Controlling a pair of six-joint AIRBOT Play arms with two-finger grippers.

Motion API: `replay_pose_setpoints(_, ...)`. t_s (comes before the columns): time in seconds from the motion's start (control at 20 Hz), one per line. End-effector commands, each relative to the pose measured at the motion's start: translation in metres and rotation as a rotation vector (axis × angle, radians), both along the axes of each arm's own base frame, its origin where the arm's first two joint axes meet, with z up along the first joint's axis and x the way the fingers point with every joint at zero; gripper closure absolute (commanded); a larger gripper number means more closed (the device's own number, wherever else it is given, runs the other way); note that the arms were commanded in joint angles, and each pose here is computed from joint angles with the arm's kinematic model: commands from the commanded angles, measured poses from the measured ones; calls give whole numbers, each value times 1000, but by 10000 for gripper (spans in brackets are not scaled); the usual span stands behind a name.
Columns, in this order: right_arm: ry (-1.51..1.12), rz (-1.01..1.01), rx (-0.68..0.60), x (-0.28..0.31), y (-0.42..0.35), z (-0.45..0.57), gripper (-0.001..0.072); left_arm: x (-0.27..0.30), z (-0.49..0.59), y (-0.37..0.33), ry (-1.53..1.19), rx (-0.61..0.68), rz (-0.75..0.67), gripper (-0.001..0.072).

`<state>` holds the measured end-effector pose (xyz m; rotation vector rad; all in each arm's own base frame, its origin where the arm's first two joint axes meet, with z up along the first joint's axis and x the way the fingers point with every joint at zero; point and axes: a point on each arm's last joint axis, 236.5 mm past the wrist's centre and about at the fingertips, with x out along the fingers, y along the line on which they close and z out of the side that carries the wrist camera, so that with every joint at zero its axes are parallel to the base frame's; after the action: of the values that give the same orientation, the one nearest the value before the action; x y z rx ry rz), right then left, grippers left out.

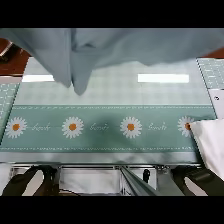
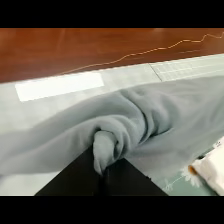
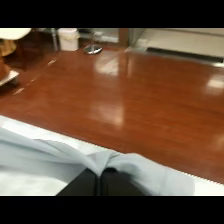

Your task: Fold the shirts.

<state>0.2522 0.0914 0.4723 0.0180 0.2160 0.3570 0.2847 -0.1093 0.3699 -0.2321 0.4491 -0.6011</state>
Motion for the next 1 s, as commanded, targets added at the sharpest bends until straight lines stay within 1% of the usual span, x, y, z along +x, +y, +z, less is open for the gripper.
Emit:
replay_pose_setpoints(0.0, -24, -122, -36, -65, -47, 4, 685, -51, 12, 2, -91, 130, 56, 689)
replay_pose_setpoints(0.1, 7, -128, -26, -85, -53, -7, 686, -80, 23, -3, -161, 175, 65, 689)
replay_pose_setpoints(0.2, 61, -132, -21, -91, -54, -24, 685, -102, 28, -11, -206, 188, 40, 689)
replay_pose_setpoints(0.35, 187, -136, -42, -74, -50, -63, 685, -103, -6, -23, -109, 186, -48, 689)
replay_pose_setpoints(0.45, 296, -130, -67, -50, -41, -105, 685, -87, -56, -26, 39, 161, -89, 689)
replay_pose_setpoints(0.55, 396, -135, -87, -21, -34, -154, 685, -66, -120, -31, 221, 101, -116, 689)
replay_pose_setpoints(0.6, 437, -137, -99, -5, -30, -180, 685, -52, -155, -34, 302, 58, -109, 689)
replay_pose_setpoints(0.7, 535, -186, -133, 30, -32, -241, 685, -23, -217, -34, 409, -6, -49, 689)
replay_pose_setpoints(0.8, 623, -240, -167, 65, -37, -293, 685, 3, -268, -37, 476, -36, 11, 689)
replay_pose_setpoints(0.9, 674, -266, -136, 102, -40, -322, 685, 22, -307, -49, 548, -31, 21, 689)
replay_pose_setpoints(0.95, 697, -278, -78, 123, -42, -335, 685, 33, -320, -58, 575, -37, 20, 688)
